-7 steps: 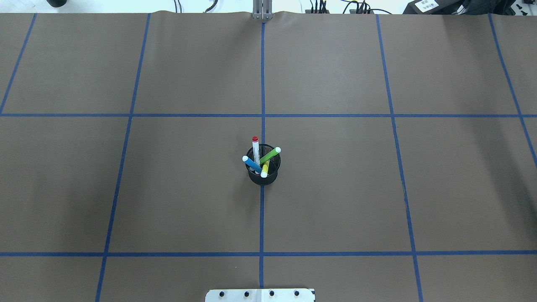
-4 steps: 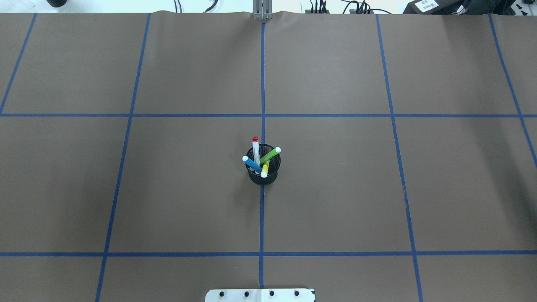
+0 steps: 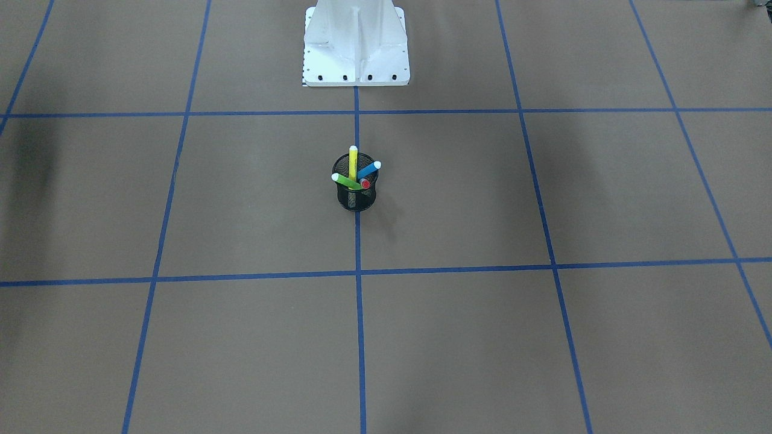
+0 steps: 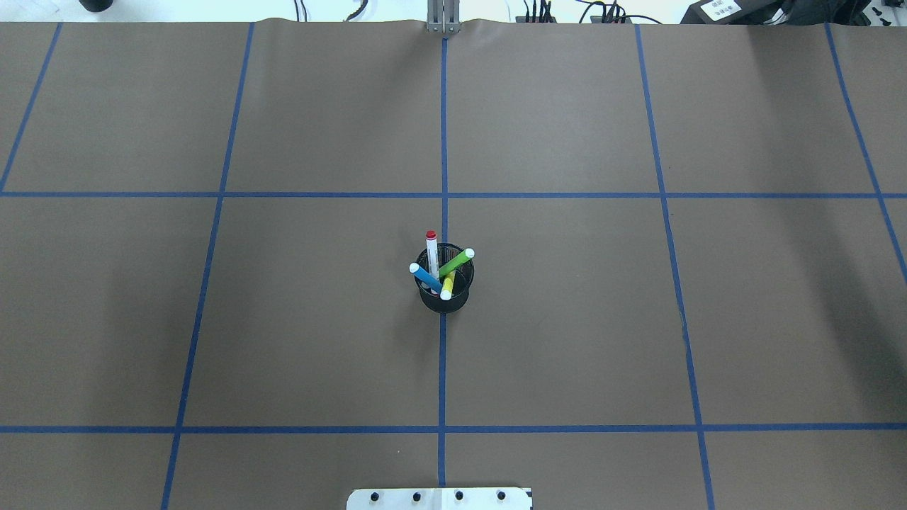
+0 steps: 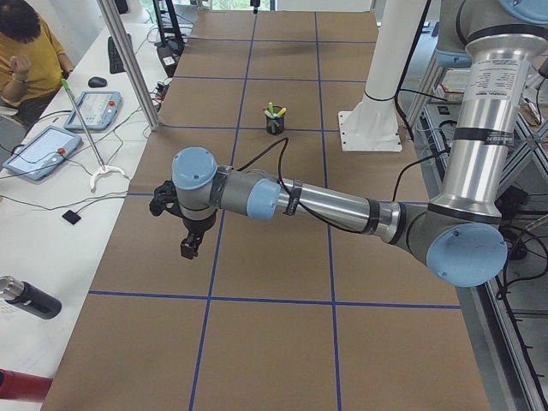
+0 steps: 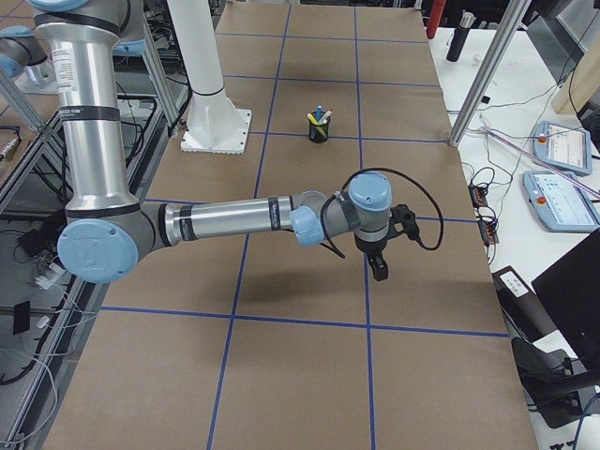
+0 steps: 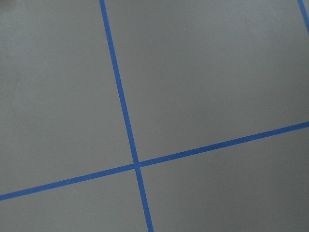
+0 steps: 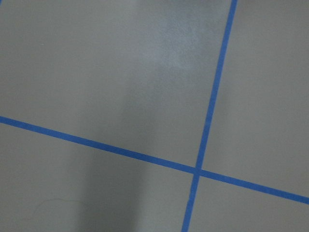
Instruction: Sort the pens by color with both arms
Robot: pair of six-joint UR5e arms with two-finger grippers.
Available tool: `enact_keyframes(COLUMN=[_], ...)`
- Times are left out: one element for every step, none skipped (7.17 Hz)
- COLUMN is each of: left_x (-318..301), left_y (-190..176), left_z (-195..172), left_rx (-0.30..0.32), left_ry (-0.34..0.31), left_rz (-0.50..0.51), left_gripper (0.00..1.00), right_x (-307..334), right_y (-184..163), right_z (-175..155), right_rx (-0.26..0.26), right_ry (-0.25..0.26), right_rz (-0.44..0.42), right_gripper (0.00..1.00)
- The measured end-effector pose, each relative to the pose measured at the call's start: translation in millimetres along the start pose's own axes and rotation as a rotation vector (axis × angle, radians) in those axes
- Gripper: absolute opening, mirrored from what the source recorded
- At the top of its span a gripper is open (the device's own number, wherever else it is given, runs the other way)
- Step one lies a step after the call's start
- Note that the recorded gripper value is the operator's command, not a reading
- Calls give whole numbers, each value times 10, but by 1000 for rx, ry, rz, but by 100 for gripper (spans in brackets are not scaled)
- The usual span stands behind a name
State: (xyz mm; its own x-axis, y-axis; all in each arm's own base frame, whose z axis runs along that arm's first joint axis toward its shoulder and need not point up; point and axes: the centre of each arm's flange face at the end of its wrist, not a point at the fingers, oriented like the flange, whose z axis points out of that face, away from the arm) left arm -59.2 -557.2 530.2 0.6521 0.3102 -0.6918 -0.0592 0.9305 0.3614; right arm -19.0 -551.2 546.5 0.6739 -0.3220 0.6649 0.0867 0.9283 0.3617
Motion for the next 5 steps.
enact_keyframes(left_x=[94,182,255,351,473], left_y=[-75,-166,-256,-359,-447], left_z=[21,15,-12,-32,1], left_rx=[10,18,27,36,40], left_ry=[7,12,15,19,27], left_rz=[30,54,58,40,24], left_gripper=[100,100,100,100,100], right_x=[-406,-844,-1286,-1775,-2276], right_y=[-242,-438,-599,-734,-853], right_z=[33,30,11,-15,-57], right_rx=[11,23,34,42,48], right_ry=[-35,-70,-105,-143,-180], right_rz=[-20,-30,-39,-30,12], right_gripper=[99,99,99,99,99])
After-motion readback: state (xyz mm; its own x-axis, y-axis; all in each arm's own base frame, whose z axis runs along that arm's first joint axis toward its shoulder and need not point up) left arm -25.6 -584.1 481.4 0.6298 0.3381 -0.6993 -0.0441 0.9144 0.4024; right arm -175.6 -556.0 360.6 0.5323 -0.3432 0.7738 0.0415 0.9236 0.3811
